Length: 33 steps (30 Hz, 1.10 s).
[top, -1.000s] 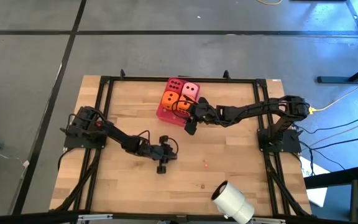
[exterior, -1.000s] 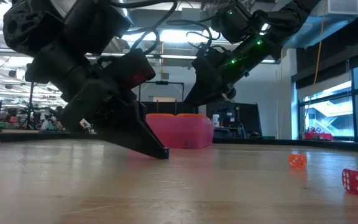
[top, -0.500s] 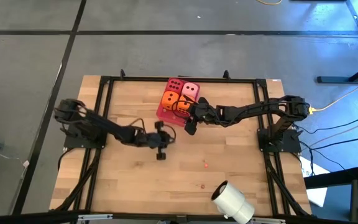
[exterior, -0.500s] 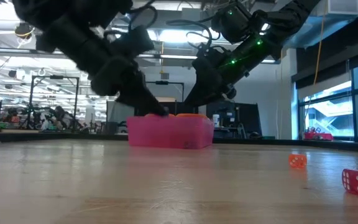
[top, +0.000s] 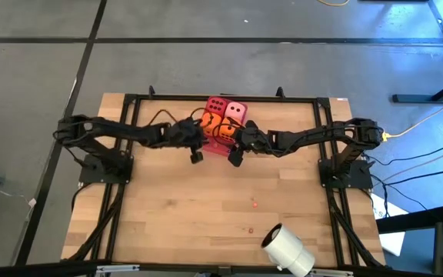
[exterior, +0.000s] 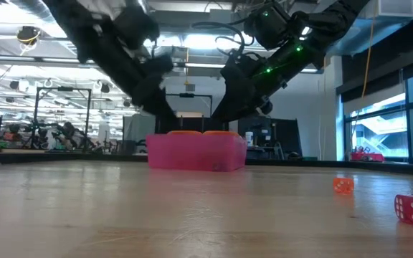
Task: Pick & Place Dice
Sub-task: Put the top right small blue dice into the red bin, then put the small orange dice into the red bin
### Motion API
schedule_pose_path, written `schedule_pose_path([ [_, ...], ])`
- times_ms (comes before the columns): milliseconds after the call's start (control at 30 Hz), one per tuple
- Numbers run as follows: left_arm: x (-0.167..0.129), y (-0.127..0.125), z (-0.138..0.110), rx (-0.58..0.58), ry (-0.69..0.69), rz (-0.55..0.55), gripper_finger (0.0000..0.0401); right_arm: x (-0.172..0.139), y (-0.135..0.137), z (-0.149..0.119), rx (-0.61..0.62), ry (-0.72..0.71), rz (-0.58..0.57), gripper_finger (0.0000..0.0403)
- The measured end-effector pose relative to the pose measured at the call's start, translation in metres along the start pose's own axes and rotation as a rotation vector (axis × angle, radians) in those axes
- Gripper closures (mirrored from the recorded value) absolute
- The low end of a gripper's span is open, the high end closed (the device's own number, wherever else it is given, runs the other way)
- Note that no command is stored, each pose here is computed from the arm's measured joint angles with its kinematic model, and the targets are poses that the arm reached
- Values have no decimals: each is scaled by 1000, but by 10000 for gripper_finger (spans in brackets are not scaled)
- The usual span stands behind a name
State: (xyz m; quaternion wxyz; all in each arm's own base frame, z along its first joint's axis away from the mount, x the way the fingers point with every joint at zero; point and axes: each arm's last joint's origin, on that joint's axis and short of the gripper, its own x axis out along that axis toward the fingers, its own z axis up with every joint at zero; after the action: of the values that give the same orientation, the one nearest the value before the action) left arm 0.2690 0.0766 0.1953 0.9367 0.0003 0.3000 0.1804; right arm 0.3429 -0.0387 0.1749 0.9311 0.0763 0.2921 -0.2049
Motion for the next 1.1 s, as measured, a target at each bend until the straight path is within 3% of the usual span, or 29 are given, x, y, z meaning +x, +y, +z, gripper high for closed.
schedule_pose_path([
  [200,22,17,-11,-37,28,-40,358,0,0,1,4,-14,3,202],
  [467,43,15,-15,11,-30,-35,340,0,1,2,10,-24,5,202],
  [900,43,-2,-4,165,-157,-62,288,0,1,12,37,-116,16,202],
  [1100,43,-1,-4,158,-154,-57,288,-1,1,13,41,-129,19,202],
])
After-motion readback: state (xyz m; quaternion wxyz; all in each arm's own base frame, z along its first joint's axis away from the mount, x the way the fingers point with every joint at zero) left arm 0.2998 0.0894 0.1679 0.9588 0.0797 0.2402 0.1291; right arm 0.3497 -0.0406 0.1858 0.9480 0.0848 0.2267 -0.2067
